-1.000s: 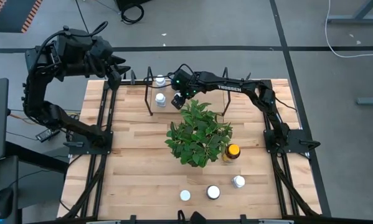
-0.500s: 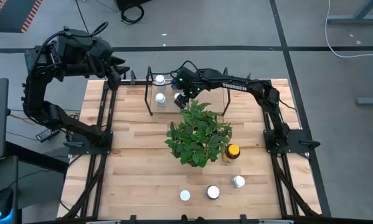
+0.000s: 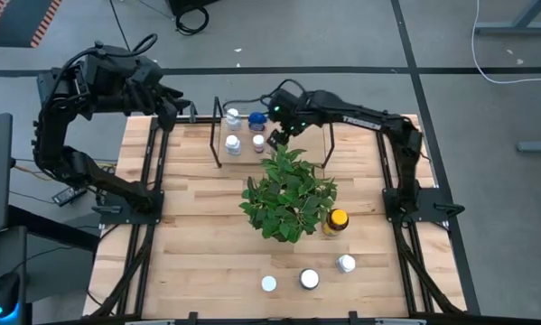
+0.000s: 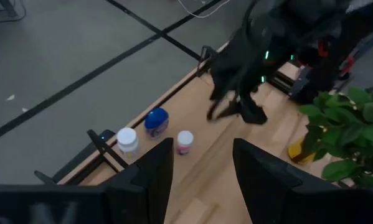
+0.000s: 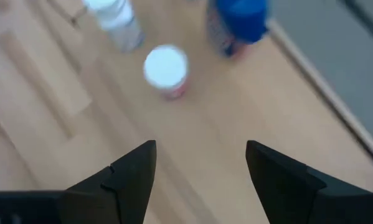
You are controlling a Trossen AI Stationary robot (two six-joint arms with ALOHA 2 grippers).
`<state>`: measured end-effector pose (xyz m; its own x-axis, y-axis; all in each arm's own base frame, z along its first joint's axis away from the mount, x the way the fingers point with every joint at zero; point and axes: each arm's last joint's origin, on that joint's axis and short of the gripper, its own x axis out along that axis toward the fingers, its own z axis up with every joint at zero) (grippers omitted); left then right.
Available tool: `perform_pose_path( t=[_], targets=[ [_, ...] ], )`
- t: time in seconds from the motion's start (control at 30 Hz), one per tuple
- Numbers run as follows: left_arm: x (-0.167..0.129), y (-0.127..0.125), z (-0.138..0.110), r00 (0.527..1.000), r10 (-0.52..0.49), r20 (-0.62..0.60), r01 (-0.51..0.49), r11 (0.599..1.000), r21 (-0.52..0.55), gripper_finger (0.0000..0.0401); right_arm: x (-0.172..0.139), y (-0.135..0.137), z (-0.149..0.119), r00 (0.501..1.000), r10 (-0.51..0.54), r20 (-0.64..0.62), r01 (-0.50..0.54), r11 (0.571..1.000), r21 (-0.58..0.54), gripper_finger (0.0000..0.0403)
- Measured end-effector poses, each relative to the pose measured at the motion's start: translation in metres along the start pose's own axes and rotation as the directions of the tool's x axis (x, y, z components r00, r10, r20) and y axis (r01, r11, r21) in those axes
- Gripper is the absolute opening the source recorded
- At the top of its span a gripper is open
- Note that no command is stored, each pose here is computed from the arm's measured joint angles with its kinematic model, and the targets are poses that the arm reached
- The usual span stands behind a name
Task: Pick and place medicine bottles onto shelf by color
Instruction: Put the yellow pill bottle on the shelf
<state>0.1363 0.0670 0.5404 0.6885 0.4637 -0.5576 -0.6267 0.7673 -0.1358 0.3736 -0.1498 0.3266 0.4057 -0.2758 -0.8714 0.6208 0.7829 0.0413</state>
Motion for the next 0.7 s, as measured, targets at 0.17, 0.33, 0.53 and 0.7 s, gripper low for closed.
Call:
perform_pose_path(
  t=[0.17, 0.33, 0.53, 0.7],
  targets=[
    [0.002, -0.003, 0.0, 1.0, -0.015, -0.007, 0.015, 1.0, 0.003, 0.0172, -0.034, -0.012, 0.0, 0.997, -0.028, 0.072, 0.024, 0.998, 0.058, 0.0255],
    [0.002, -0.004, 0.001, 1.0, -0.01, 0.007, 0.01, 0.999, -0.04, 0.0172, -0.064, -0.019, -0.013, 0.998, -0.041, 0.044, 0.039, 0.998, 0.044, 0.0255],
    [0.002, -0.004, 0.003, 0.999, -0.015, 0.03, 0.018, 0.993, -0.116, 0.0172, -0.098, -0.028, -0.033, 0.999, -0.051, -0.015, 0.051, 0.999, -0.011, 0.0255],
    [0.002, -0.005, 0.005, 0.999, -0.019, 0.047, 0.025, 0.992, -0.125, 0.0172, -0.124, -0.033, -0.048, 0.999, -0.027, -0.035, 0.026, 0.999, -0.036, 0.0255]
  ],
)
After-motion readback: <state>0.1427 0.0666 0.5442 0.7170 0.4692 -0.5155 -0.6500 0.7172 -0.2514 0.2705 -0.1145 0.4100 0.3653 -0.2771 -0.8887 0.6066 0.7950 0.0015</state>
